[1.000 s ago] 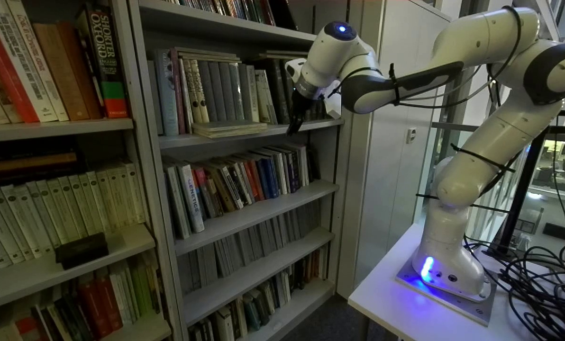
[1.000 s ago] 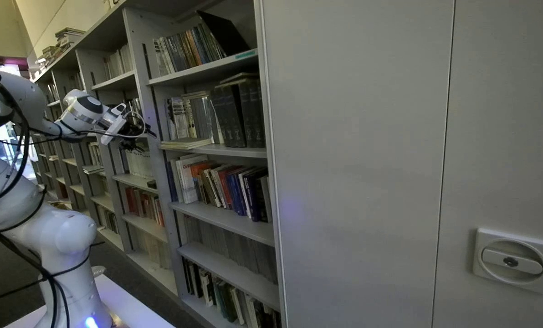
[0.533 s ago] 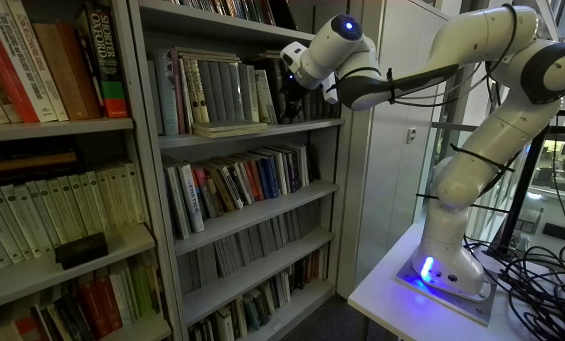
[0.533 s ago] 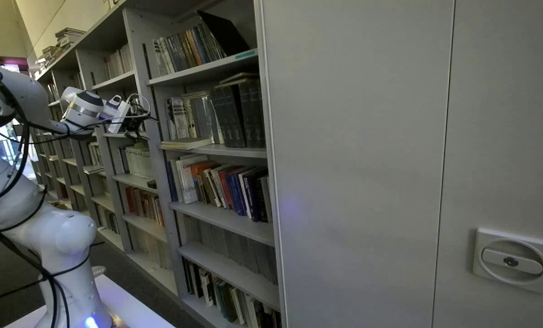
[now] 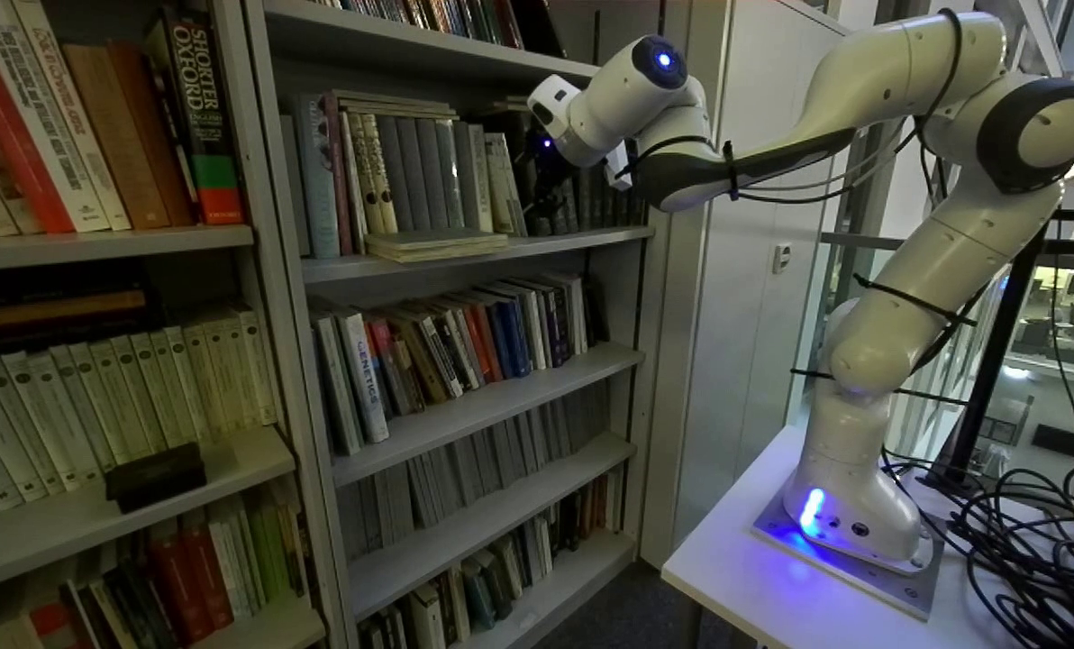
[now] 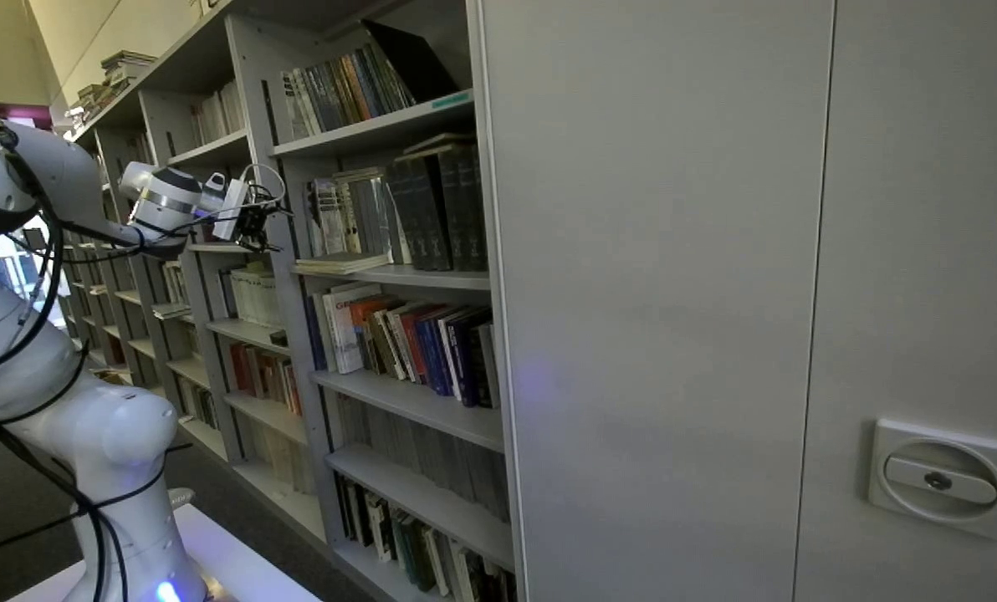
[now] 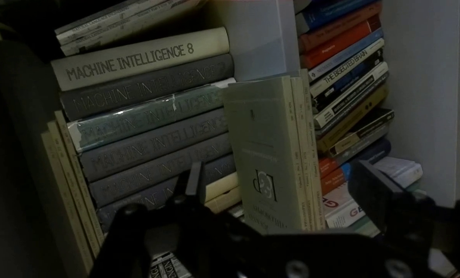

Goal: Pick up the book and arrange it on the shelf with the other books

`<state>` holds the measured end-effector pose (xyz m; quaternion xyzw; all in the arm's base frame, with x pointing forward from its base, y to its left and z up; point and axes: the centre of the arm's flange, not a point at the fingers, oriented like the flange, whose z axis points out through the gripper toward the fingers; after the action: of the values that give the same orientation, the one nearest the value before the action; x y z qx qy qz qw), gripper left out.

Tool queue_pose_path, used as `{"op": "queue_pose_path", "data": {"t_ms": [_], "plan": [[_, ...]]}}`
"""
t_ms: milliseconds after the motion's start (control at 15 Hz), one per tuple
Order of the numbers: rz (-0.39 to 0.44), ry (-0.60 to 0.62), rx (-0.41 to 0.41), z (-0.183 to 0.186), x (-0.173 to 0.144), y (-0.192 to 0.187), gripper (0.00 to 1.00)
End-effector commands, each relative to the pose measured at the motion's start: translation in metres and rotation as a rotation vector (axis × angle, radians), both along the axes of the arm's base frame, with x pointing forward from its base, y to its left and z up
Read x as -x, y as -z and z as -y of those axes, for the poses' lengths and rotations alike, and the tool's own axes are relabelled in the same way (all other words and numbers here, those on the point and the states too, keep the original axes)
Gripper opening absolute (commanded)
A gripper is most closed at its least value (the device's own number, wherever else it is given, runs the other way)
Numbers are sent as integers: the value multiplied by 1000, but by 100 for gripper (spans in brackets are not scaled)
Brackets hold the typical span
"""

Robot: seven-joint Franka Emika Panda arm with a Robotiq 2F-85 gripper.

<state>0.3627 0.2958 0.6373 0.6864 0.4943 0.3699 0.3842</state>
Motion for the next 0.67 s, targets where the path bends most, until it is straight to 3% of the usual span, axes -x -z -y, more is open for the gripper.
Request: {"op": "queue_pose_path", "data": {"t_ms": [0, 600], "plan": [[0, 0, 0, 0, 0, 0, 100], [-74, -103, 101, -41, -30, 24, 100]]}}
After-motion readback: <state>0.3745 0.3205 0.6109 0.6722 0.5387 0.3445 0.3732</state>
